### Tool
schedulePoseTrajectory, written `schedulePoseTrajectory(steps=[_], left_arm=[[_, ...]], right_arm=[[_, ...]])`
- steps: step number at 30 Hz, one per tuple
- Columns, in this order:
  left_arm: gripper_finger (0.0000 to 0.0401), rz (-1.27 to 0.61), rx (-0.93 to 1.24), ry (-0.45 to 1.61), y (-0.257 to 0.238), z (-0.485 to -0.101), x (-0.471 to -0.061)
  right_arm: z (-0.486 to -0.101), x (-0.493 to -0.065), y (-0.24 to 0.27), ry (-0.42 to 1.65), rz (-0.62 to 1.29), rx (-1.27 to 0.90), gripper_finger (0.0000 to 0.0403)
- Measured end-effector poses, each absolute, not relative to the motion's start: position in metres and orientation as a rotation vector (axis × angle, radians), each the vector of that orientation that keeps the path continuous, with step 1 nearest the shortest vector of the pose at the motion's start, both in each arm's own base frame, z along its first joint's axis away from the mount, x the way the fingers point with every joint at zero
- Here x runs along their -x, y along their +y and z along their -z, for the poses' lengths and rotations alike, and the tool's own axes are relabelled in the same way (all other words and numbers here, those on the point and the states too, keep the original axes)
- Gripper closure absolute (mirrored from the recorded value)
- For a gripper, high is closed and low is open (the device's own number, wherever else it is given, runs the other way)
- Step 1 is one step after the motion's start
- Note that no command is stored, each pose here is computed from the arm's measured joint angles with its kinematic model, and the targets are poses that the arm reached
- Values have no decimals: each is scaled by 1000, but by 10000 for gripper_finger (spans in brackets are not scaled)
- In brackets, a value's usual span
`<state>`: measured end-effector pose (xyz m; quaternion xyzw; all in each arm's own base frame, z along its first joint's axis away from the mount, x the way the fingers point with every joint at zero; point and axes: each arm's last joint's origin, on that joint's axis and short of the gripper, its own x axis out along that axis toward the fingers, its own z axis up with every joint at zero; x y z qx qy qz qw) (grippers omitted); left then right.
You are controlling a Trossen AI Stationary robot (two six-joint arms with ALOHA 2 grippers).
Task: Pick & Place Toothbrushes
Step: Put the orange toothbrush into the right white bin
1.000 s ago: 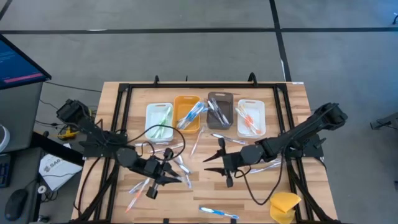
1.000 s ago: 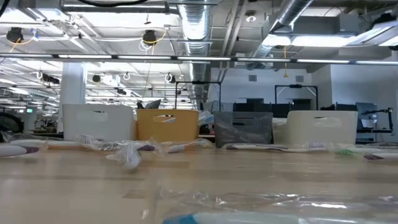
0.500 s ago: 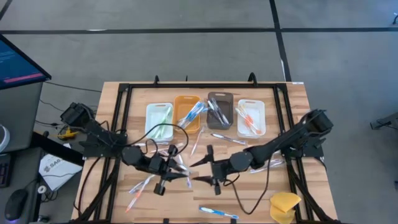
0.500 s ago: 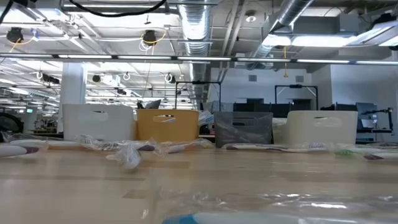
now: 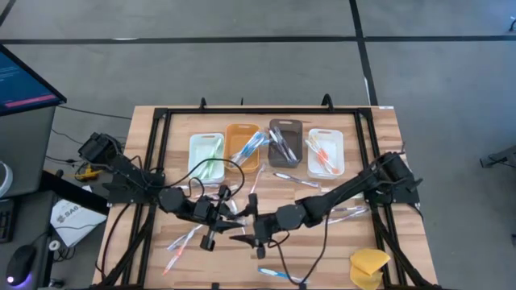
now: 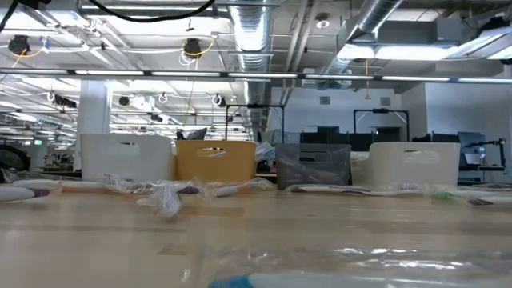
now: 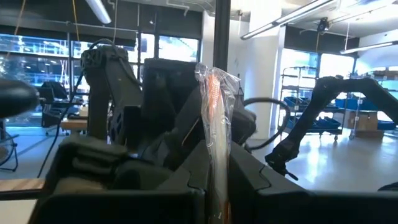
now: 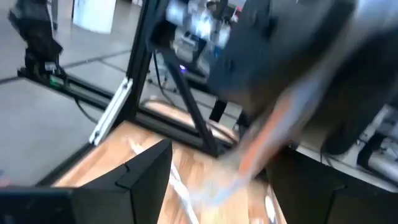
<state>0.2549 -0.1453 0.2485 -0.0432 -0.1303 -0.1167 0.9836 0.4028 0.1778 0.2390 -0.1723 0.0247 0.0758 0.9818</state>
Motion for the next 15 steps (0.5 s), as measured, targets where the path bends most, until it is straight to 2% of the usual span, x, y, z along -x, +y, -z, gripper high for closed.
schedulePoseTrajectory(steps=[15], left_arm=[[384,203,65,-264,-139,-246,-261]], right_arm=[[-238,-407,167,67,-129,321,154]])
